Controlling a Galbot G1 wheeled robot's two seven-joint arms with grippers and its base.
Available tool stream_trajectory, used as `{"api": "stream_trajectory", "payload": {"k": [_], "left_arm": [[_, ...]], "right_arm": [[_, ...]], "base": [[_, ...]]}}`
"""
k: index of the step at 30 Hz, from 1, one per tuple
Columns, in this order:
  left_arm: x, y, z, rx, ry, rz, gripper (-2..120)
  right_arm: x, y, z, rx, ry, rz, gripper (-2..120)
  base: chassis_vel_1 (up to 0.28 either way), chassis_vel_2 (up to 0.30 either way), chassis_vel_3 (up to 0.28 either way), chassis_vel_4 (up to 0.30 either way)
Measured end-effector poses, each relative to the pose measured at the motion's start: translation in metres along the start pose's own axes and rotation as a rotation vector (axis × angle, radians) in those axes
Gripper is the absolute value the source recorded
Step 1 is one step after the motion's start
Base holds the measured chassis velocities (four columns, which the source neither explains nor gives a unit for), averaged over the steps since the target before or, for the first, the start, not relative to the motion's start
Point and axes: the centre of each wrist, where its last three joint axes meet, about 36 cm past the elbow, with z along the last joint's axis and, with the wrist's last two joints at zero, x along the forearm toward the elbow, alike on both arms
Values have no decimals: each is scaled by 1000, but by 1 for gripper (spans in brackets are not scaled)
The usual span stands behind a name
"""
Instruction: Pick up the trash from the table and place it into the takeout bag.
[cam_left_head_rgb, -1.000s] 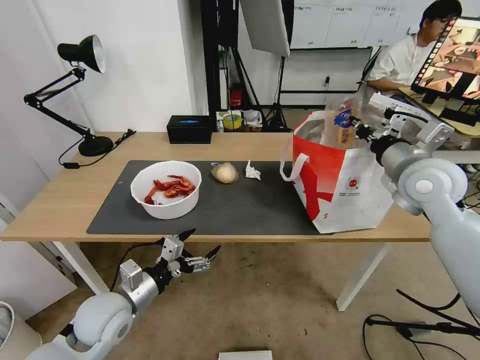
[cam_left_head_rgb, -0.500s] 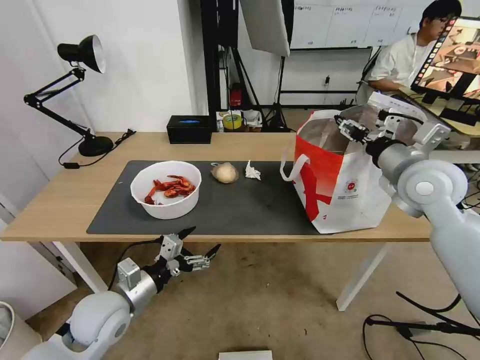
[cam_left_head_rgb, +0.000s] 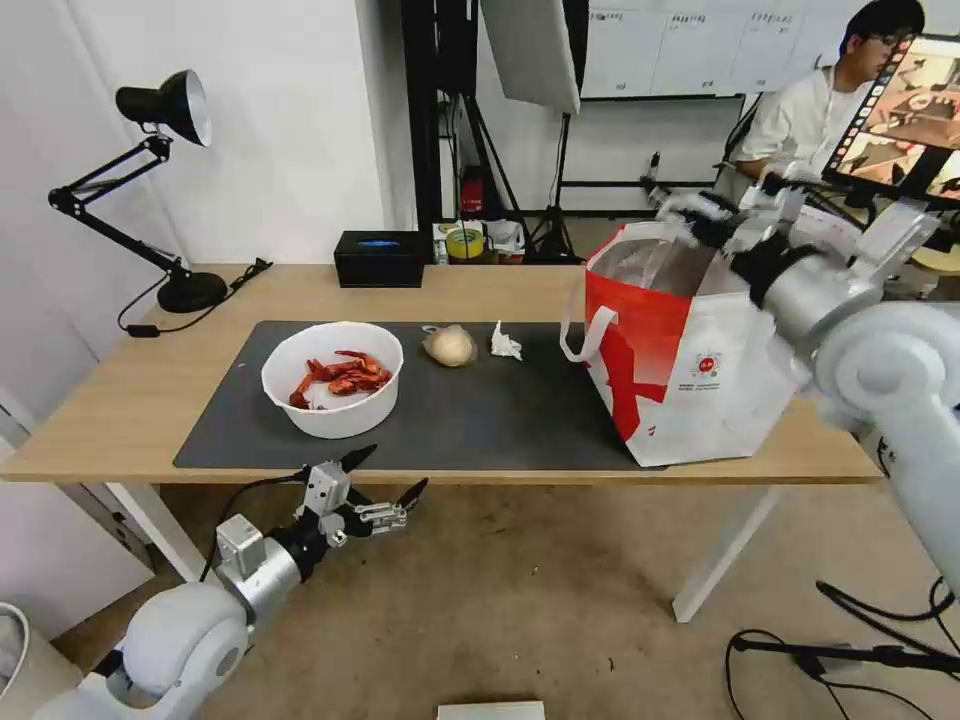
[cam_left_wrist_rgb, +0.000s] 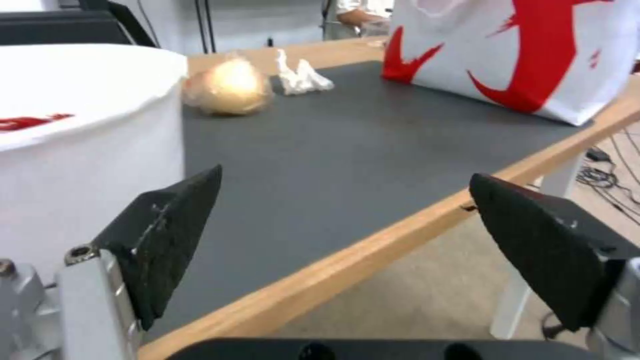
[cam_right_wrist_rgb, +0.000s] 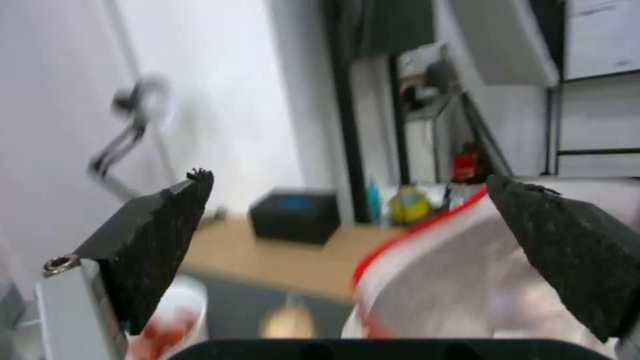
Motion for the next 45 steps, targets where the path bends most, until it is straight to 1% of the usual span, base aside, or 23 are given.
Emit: {"api": "stream_trajectory", "payload": {"k": [2,3,5,7,8,10,11,12,14,15,18,19,23,24,27,31,34,37,39,40,43,44,45], "left_arm": [[3,4,0,-8,-16,-17,100],[3,4,0,-8,-16,-17,100],[9,8,0,-16,-21,-30,100],[14,13,-2,-31,-25,-41,100],[14,13,-2,-31,-25,-41,100],[17,16,-6,-39,-33,-49,100],[17,17,-7,-40,-36,-51,100],[17,17,-7,-40,-36,-51,100],[18,16,-8,-38,-41,-55,100],[18,16,-8,-38,-41,-55,100],[21,16,-8,-44,-44,-70,100],[21,16,-8,-44,-44,-70,100],[24,16,-4,-47,-38,-89,100],[24,16,-4,-47,-38,-89,100],[26,14,3,-38,-29,-107,100],[27,12,8,-30,-24,-117,100],[29,8,16,-15,-14,-147,100],[30,6,19,-7,-9,-162,100],[32,2,24,8,0,-201,100],[32,2,24,8,0,-201,100],[35,3,24,4,18,-253,100],[35,3,24,4,18,-253,100],[36,3,23,4,22,-269,100]], "right_arm": [[16,12,21,79,42,-56,100],[16,12,21,79,42,-56,100],[27,15,33,126,41,-85,100],[39,19,46,136,49,-117,100],[39,19,46,136,49,-117,100],[48,23,58,142,59,-133,100],[52,25,65,143,69,-132,100],[52,25,65,143,69,-132,100],[60,28,81,150,100,-123,100],[60,28,81,150,100,-123,100],[71,32,110,168,135,-89,100],[71,32,110,168,135,-89,100],[79,39,139,154,143,-13,100],[79,39,139,154,143,-13,100],[87,43,156,139,145,57,100],[93,44,169,128,148,100,100],[100,46,185,104,152,151,100],[102,46,190,96,153,163,100],[106,48,201,80,154,187,100],[106,48,201,80,154,187,100],[112,53,210,69,157,211,100],[112,53,210,69,157,211,100],[115,55,213,65,163,218,100]], "base": [[0,0,0,0],[0,0,0,0],[0,0,0,0],[0,0,0,0],[0,0,0,0],[0,0,0,0],[0,0,0,0],[0,0,0,0],[0,0,0,0],[0,0,0,0],[0,0,0,0],[0,0,0,0],[0,0,0,0],[0,0,0,0],[0,0,0,0],[0,0,0,0],[0,0,0,0],[0,0,0,0],[0,0,0,0],[0,0,0,0],[0,0,0,0],[0,0,0,0],[0,0,0,0]]}}
